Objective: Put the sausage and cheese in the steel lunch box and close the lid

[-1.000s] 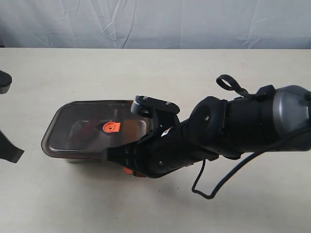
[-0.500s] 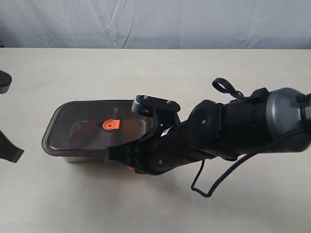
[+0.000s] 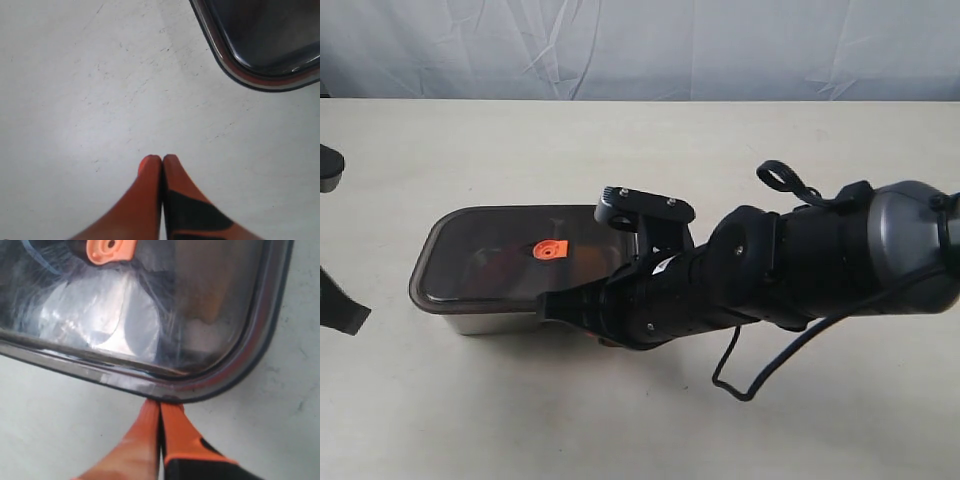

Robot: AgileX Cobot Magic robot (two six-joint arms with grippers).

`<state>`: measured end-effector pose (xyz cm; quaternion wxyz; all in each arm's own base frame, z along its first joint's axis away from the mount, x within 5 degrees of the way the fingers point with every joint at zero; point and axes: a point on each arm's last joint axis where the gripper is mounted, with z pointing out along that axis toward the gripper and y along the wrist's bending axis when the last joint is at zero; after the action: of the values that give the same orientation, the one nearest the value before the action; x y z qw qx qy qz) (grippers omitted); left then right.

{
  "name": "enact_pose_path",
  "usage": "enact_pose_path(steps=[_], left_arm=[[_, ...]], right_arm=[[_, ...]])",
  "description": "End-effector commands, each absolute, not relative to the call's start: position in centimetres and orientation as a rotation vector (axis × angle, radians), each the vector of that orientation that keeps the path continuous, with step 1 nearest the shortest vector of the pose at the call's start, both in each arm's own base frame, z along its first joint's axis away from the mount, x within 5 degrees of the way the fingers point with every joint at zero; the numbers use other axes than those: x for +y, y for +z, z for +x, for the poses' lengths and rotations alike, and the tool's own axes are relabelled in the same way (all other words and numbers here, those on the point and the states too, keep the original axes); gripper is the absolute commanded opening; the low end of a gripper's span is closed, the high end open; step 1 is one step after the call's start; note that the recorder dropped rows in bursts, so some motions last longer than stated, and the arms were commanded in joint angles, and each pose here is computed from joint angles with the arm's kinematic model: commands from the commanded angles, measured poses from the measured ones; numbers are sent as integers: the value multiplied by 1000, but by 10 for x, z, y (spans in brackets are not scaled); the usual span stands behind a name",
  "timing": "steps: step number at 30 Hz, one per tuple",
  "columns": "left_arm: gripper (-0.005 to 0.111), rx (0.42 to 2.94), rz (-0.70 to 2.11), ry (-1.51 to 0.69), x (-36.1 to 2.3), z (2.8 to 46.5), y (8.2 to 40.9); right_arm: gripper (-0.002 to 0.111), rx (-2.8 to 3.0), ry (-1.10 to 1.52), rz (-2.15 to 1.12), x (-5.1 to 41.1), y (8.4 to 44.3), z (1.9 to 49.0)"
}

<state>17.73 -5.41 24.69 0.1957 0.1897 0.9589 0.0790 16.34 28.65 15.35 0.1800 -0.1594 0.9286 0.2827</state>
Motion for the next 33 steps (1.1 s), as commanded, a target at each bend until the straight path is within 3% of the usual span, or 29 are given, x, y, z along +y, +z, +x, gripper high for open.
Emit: enact_pose_path(steps=[1,21,33], left_arm=[[0,2678,512,205,-55,178,249],[0,2575,502,101,-64,188,251],[0,2661,381,27,-68,233,200]], right_arm=[[0,2582,792,-443,288,157,168],[0,2630,818,-452,288,156,163],[0,2416,865,-458,272,207,174]])
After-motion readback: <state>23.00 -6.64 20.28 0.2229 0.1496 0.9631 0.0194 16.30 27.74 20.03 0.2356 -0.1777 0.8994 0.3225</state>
